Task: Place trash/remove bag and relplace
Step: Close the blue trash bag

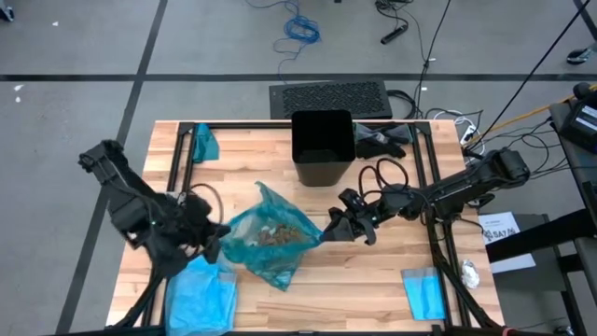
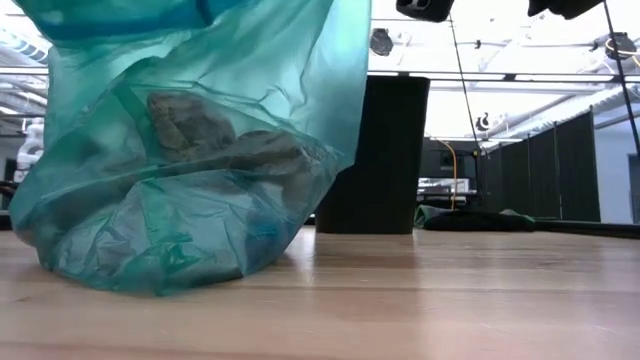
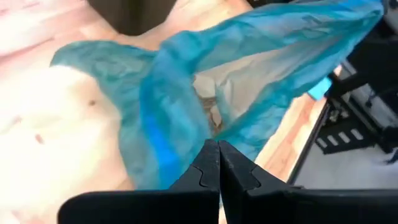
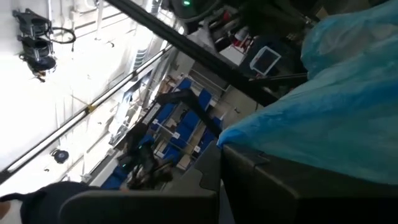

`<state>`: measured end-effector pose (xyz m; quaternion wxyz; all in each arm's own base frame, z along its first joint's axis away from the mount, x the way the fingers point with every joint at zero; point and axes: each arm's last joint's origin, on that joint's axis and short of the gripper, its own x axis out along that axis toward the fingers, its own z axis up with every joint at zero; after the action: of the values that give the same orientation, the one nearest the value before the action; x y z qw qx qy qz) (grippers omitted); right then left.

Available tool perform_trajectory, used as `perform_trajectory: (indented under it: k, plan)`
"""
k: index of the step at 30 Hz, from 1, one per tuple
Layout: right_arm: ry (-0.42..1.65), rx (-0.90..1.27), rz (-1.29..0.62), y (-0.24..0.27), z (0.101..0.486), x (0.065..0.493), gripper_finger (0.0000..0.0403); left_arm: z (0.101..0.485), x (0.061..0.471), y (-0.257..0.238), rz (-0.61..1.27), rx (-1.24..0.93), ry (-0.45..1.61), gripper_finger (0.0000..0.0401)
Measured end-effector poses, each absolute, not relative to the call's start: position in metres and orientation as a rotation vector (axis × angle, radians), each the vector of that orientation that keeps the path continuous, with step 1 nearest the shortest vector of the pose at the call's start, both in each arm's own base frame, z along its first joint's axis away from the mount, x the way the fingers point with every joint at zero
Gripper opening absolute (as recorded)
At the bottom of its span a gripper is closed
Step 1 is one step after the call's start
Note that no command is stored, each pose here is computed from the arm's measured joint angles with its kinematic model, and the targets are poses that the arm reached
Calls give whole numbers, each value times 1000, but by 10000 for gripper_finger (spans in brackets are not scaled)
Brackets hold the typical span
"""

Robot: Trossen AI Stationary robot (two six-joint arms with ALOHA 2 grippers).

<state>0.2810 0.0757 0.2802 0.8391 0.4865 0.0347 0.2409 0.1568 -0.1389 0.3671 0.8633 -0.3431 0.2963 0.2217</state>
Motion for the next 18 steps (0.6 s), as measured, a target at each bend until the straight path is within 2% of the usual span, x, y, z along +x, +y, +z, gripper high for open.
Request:
perform_trajectory:
  k: [6,9,13,18]
  plan:
    - [101,1003,489,75,284,275,0,351,134,-149,607,-754,754,0]
    - [130,999,472,75,282,274,0,343,132,-156,644,-767,738,0]
    - [198,996,430,75,275,274,0,330,153,-169,541,-825,602,0]
    - [232,991,409,74,271,275,0,308,197,-164,511,-824,515,0]
